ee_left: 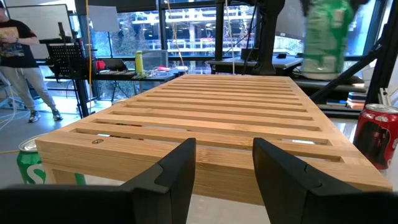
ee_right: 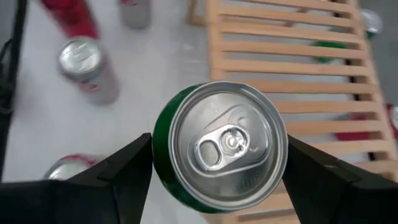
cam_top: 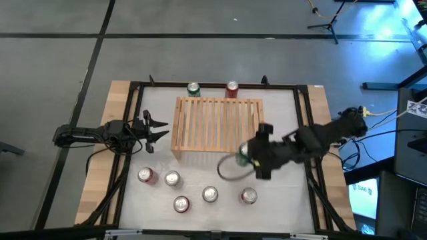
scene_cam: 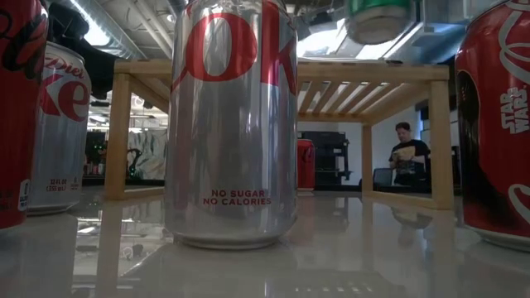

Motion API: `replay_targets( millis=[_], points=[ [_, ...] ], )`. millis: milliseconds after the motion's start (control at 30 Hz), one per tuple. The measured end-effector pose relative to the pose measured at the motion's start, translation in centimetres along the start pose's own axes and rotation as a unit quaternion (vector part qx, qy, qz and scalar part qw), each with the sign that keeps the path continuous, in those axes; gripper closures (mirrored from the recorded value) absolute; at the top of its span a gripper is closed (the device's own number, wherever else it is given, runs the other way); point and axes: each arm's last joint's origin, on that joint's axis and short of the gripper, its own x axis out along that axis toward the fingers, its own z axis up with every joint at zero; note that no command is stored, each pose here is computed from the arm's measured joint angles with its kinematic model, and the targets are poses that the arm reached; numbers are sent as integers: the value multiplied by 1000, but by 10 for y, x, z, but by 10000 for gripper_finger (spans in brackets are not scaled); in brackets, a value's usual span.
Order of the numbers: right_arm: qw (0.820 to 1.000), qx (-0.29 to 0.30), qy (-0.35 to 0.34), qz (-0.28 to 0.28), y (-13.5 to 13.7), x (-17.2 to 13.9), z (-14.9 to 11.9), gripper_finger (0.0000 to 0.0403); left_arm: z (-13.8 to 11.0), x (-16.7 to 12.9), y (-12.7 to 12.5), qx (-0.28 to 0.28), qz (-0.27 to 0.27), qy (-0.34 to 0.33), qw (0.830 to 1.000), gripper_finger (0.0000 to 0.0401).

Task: Place canned beverage on shelf
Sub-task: Put the bottom green soda can on the shelf

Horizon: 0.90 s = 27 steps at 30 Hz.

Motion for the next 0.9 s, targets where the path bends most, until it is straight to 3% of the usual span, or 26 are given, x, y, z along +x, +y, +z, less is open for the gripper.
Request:
replay_targets(
  millis=[267,533,667,900],
  points=[
    [996,49,18,-70,-60,11,14,107,0,0,0,0,0,0,1000,250],
    [980,116,57,-151,-118,22,12,107,0,0,0,0,0,0,1000,250],
    [972,147,64,-171,-141,25,10,107,0,0,0,0,0,0,1000,250],
    [969,148,82,-180,-166,28,6,107,0,0,0,0,0,0,1000,250]
  ],
)
